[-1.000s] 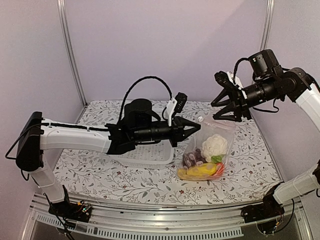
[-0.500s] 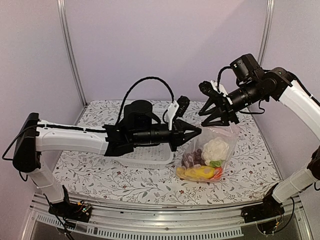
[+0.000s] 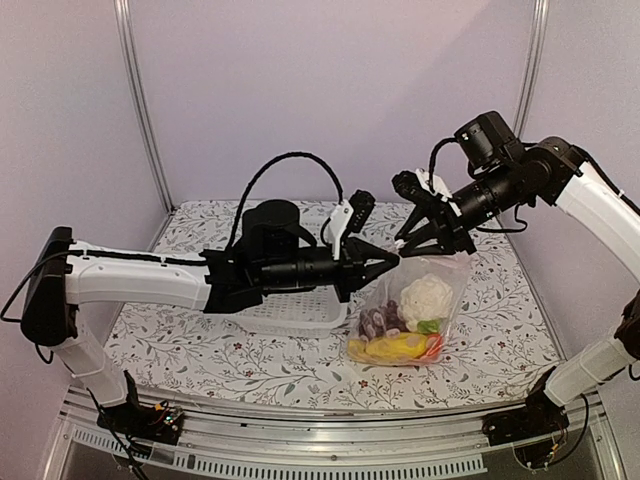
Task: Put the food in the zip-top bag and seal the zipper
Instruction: Hold the zipper from the zipper food storage bag, then hold the zipper food storage bag at the center of the board.
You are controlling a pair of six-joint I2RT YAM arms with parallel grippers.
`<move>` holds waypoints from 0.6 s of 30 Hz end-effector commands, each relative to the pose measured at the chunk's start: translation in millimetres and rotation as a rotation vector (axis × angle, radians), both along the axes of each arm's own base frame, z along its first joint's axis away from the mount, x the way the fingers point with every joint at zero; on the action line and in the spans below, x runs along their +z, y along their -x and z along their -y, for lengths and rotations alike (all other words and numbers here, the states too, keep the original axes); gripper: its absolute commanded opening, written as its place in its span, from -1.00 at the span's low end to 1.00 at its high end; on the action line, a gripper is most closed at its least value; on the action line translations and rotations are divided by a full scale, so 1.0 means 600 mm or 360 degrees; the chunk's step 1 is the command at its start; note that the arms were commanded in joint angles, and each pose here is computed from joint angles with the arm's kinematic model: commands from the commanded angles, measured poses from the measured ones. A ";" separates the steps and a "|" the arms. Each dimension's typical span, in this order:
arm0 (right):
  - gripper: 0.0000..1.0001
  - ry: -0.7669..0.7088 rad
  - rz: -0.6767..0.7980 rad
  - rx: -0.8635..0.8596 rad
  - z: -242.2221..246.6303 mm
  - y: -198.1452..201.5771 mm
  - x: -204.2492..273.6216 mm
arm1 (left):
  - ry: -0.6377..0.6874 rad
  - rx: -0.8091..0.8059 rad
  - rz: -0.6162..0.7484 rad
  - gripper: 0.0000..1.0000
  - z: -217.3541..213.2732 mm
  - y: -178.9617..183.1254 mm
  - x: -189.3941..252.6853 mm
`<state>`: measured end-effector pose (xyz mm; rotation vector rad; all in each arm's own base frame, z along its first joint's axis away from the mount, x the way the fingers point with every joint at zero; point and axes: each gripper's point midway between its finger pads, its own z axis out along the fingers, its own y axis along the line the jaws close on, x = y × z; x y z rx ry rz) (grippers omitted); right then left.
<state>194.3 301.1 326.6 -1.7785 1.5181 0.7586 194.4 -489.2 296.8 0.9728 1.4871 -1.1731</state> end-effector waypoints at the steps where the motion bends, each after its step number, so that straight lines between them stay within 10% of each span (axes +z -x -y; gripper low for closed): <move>1: -0.53 0.0024 0.0003 0.0006 -0.002 0.003 -0.007 | 0.0097 -0.0002 0.0074 -1.00 -0.011 0.012 0.043; 18: -0.85 0.0081 -0.0039 -0.0059 -0.009 -0.004 -0.002 | 0.0029 0.0036 0.0185 -0.78 0.002 0.001 0.043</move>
